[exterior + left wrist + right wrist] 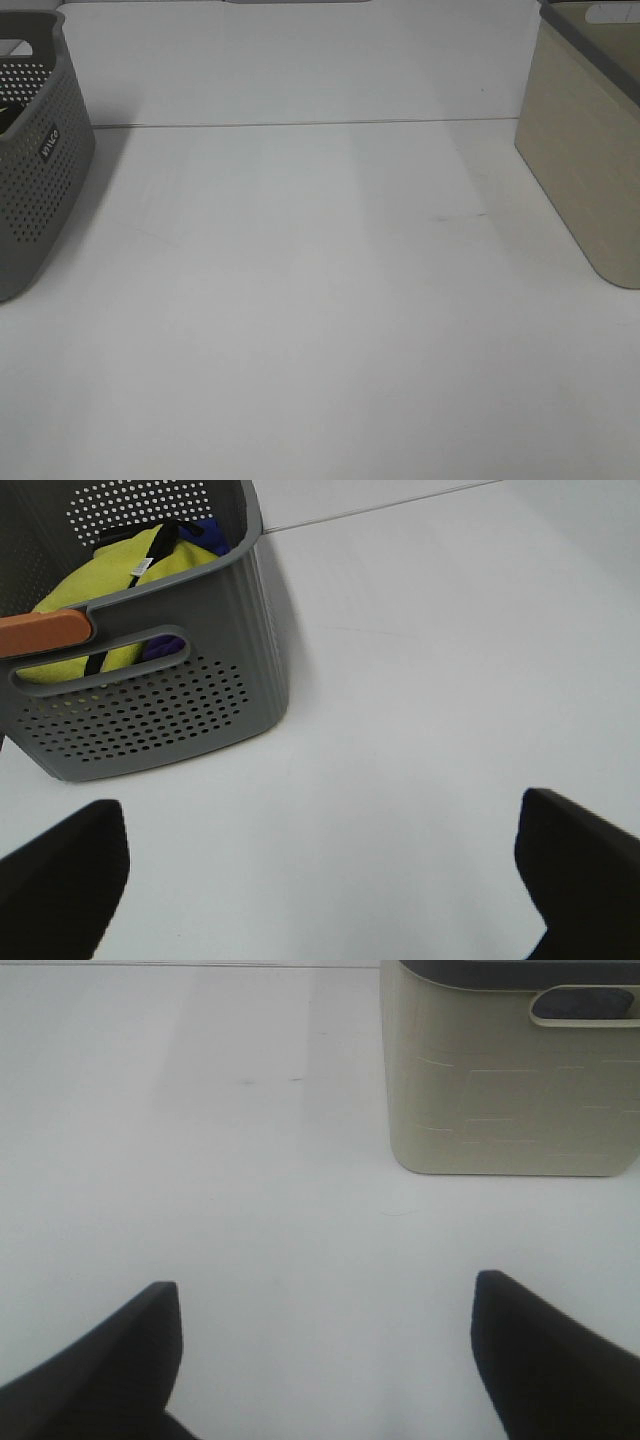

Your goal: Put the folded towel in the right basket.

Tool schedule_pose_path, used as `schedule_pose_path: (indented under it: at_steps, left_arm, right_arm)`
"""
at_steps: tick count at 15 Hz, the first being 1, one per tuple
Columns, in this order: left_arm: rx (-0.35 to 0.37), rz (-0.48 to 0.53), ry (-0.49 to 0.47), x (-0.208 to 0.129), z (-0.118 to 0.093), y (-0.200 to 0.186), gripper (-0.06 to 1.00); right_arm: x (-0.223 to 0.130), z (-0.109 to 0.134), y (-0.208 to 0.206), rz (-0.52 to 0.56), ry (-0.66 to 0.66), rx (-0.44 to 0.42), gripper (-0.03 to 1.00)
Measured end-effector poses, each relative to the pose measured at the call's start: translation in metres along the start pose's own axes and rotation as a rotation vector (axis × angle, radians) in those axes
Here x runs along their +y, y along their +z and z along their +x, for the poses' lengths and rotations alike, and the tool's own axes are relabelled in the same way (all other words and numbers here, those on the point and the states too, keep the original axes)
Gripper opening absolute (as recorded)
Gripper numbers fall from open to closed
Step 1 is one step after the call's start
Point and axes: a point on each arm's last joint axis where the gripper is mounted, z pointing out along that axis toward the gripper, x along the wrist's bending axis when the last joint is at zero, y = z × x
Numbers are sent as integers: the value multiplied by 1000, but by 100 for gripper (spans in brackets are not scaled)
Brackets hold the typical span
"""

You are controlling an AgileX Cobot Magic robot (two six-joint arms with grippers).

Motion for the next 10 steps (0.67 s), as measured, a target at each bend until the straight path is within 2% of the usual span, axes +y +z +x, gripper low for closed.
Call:
schedule_pose_path:
  at_steps: [10]
  left_arm:
    - [0, 0, 0, 0, 0, 0, 99]
  right_arm:
    - [-2, 0, -3, -23, 19, -39, 74]
